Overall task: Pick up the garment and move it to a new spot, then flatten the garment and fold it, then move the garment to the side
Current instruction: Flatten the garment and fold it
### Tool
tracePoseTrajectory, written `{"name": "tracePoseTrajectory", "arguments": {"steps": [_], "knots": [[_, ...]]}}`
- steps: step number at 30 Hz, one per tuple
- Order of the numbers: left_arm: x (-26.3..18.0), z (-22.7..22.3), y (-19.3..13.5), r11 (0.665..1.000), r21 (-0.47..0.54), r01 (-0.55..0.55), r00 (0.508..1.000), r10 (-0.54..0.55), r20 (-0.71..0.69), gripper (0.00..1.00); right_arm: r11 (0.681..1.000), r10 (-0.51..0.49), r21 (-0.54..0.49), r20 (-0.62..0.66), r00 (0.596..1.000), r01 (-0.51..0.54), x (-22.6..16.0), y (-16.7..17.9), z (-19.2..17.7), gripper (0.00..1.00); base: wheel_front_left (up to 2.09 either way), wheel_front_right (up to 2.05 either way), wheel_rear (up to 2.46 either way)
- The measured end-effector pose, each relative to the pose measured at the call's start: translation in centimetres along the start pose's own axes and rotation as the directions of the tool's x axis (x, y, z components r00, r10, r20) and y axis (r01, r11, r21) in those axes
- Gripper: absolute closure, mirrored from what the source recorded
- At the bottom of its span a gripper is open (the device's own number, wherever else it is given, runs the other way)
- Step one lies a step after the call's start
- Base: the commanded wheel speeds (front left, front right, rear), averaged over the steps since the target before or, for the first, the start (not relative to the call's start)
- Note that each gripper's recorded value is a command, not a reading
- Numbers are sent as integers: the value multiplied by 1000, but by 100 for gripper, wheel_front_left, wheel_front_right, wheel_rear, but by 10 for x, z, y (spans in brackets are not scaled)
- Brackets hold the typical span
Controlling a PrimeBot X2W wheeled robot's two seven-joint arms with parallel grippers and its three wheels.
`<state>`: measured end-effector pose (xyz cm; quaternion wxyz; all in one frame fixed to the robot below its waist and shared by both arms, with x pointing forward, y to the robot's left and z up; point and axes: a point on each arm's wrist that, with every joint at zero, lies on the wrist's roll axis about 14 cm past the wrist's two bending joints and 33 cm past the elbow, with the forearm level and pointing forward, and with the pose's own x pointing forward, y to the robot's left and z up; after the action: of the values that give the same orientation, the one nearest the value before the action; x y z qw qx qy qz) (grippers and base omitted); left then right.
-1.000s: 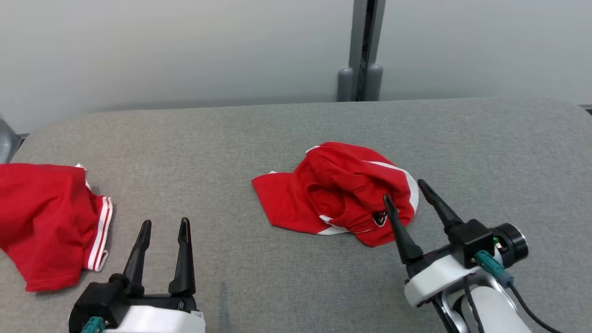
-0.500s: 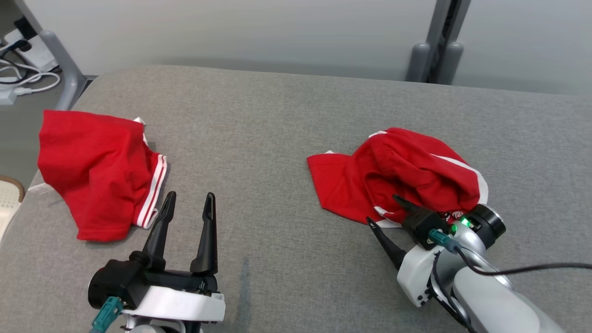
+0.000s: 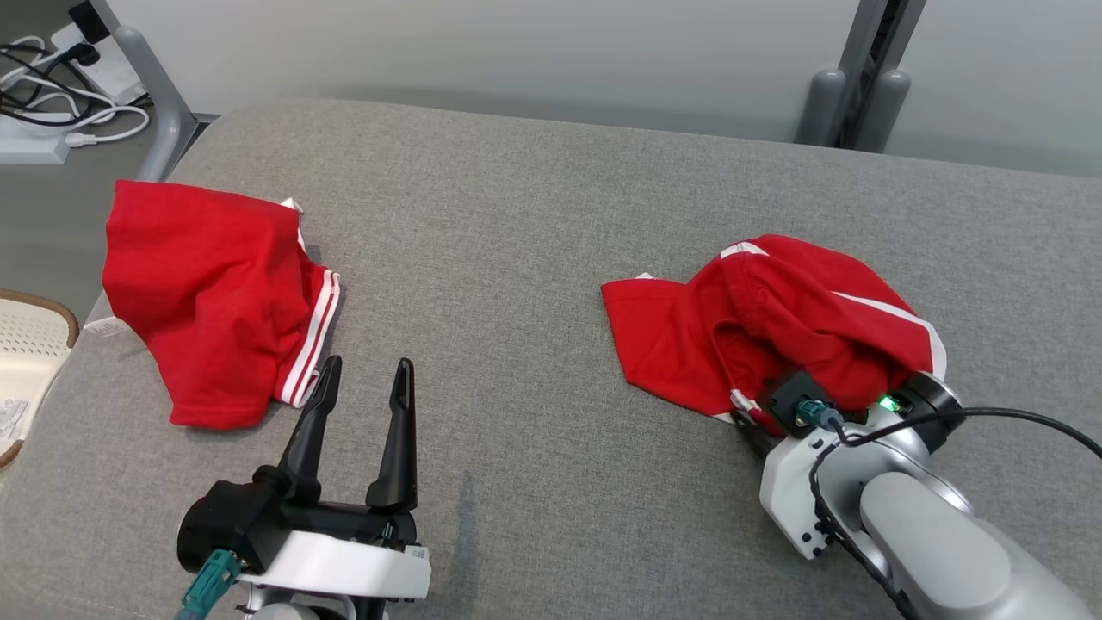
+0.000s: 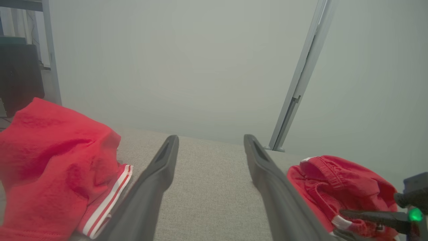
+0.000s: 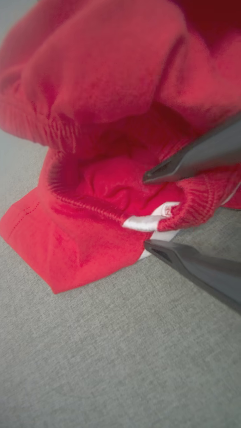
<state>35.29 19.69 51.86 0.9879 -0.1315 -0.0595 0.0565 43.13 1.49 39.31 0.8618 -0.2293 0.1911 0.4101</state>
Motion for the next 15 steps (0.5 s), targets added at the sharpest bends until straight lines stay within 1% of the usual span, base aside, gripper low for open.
{"name": "tracePoseTrajectory", "arguments": {"steps": [1, 4, 8, 12, 15], "knots": [[0, 0, 0, 1000, 0, -2, 1000, 2, 0, 0, 1000, 1, 5, -7, 1000, -1, 0, 0, -2, 99, 0, 0, 0], [0, 0, 0, 1000, 0, -1, 1000, 1, 0, 0, 999, 1, 35, -24, 1000, 0, 0, 1, -6, 100, 0, 0, 0], [2, 0, -2, 1000, -1, 5, 1000, -5, 1, 0, 999, -1, 33, -12, 1000, 1, 0, 0, -2, 100, 0, 0, 0], [5, 2, -4, 1000, -2, 13, 1000, -13, 8, 0, 997, -3, 77, 64, 998, -2, 1, 2, 16, 100, 0, 0, 0], [4, 4, -5, 1000, -3, 18, 1000, -18, 14, 0, 993, 4, 115, 152, 988, -22, 0, 10, 42, 100, 0, 0, 0]]}}
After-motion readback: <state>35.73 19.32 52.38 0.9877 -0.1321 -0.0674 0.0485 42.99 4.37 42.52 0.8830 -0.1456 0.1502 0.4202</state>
